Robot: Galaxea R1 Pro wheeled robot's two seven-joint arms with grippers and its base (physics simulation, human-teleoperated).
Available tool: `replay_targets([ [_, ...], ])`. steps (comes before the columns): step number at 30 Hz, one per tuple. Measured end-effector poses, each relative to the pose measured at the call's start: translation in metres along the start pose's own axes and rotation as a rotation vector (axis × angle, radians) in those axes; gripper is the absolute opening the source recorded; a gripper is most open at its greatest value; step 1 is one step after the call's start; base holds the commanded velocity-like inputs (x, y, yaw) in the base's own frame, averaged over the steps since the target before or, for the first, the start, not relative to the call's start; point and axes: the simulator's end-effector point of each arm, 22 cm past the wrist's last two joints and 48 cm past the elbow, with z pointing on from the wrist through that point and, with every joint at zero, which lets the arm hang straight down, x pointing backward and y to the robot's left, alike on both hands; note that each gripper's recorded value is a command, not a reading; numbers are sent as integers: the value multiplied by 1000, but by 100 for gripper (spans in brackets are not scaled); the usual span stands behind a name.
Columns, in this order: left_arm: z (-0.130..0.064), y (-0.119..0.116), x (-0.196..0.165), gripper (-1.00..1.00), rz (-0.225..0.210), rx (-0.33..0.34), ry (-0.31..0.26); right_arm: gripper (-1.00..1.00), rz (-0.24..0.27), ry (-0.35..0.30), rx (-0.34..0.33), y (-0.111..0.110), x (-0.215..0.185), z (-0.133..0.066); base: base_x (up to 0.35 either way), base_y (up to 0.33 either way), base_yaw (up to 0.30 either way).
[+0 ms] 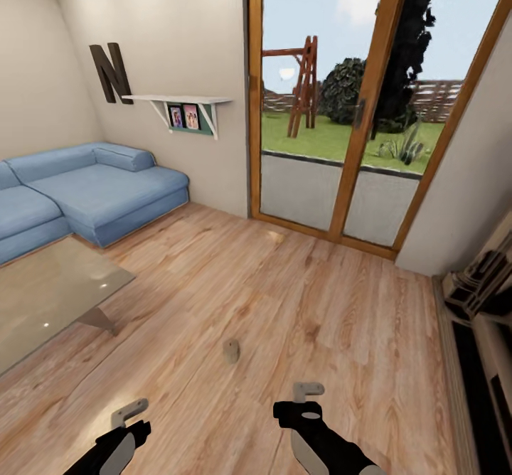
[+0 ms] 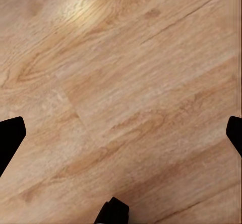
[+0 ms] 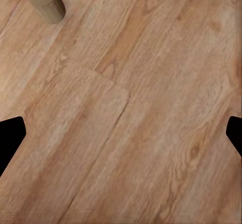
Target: Place each of the two pumpkins and all three candles from the living room inside a cabinet in the living room (use any cabinet), then make sure every cabinet is closed, and position the cauldron so it is next to a table in the living room.
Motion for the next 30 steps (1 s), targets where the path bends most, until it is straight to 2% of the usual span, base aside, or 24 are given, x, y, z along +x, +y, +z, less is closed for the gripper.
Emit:
replay_targets([
  [13,0,0,-1,100,-1,-1,-1,100,3,0,-29,6,0,0,252,-28,0],
  [30,0,0,0,100,-1,0,0,100,3,-1,-32,7,0,0,255,0,0],
])
